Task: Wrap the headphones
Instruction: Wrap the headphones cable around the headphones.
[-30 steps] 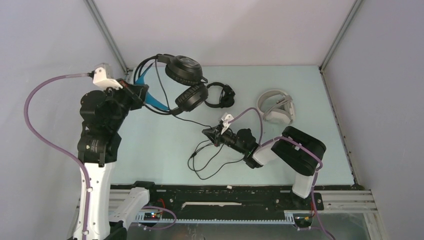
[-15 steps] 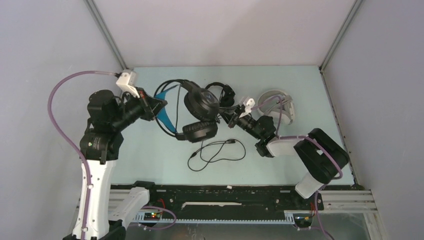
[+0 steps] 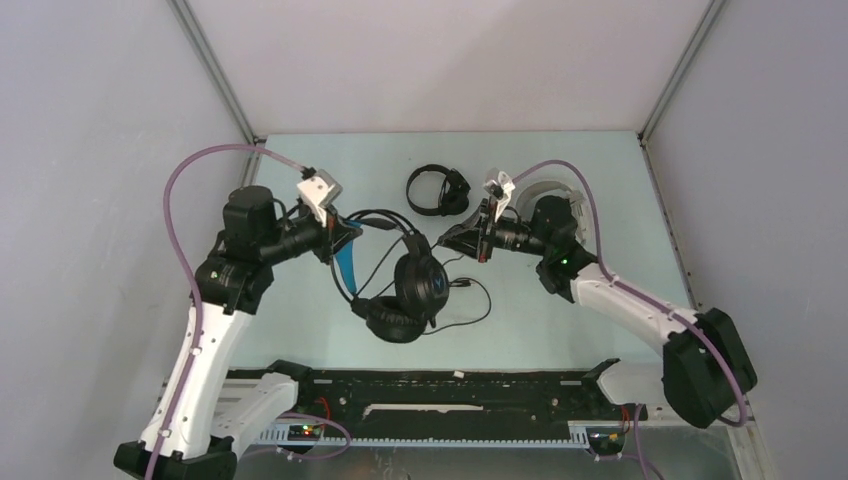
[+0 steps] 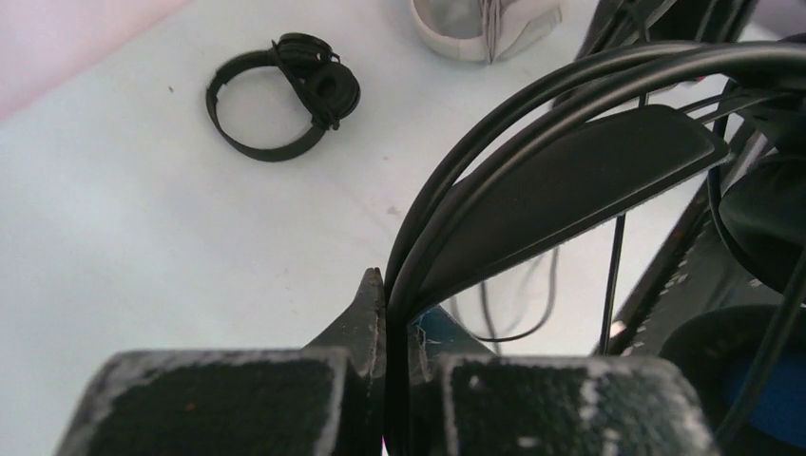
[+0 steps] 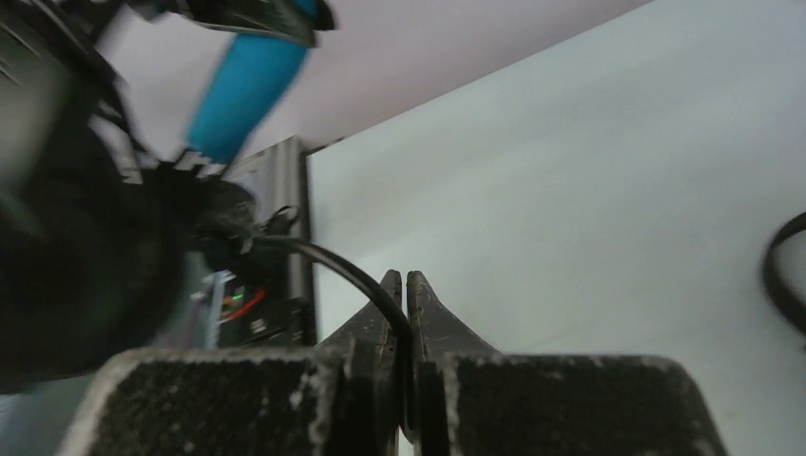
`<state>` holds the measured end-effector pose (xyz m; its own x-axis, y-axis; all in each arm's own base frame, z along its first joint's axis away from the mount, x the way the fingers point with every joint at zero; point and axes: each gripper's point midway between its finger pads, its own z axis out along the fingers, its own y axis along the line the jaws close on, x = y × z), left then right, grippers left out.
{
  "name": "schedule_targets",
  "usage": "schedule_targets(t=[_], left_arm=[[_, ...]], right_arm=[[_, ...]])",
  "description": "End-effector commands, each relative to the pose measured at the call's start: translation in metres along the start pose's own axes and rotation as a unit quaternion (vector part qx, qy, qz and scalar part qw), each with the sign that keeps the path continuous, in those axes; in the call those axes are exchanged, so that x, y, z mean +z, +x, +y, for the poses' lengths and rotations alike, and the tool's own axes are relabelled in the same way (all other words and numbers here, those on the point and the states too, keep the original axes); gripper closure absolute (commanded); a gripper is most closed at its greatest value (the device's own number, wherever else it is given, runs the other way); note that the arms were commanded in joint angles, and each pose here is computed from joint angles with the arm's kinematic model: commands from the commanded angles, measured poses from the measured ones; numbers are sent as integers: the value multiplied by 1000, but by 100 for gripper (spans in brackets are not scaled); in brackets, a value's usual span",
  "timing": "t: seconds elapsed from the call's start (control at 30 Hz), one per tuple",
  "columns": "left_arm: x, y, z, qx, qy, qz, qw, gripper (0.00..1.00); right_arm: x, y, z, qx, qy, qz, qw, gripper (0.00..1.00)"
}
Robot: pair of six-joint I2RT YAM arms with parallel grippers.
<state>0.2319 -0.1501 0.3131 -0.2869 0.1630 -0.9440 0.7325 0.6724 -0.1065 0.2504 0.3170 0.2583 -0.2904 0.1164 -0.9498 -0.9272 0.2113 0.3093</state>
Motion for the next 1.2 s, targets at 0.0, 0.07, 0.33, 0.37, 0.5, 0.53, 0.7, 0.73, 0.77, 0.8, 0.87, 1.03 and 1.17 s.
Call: schedule_targets(t=[0.0,0.07,0.33,0.37,0.5,0.53,0.7,0.73,0.77,0.8,0.87,1.03,1.17], left_arm=[[5,-4,1,189,17,-14,982,100],[8,-1,5,226,13,-4,974,100],[21,6,15,322,-19,46,945,100],[22,6,18,333,-27,48,941,100],[26,1,31,349,-71,55,933,100],[27,0,33,352,-78,57,931,100],[29,-4,41,360,-113,65,924,100],[29,-6,44,358,-126,62,923,100],[28,-8,45,350,-136,56,925,100],[28,-10,49,337,-151,51,928,100],[27,-14,56,316,-182,48,930,100],[24,-10,61,308,-207,66,926,100],[24,-4,63,303,-221,63,925,100]], right_arm=[[-22,-4,47,118,-46,82,989,100],[-29,-10,59,144,-54,88,984,100],[-34,-33,90,207,-117,81,968,100],[-34,-36,91,211,-118,77,967,100],[-34,-49,98,217,-137,62,965,100],[-34,-52,99,221,-141,59,963,100],[-29,-59,107,234,-158,50,958,97],[-27,-60,107,232,-160,49,958,96],[-25,-60,108,226,-162,49,959,96],[-23,-60,109,219,-166,49,960,94],[-18,-57,109,215,-170,50,960,93],[-4,-61,112,233,-188,44,953,90],[9,-69,124,232,-214,42,948,89]])
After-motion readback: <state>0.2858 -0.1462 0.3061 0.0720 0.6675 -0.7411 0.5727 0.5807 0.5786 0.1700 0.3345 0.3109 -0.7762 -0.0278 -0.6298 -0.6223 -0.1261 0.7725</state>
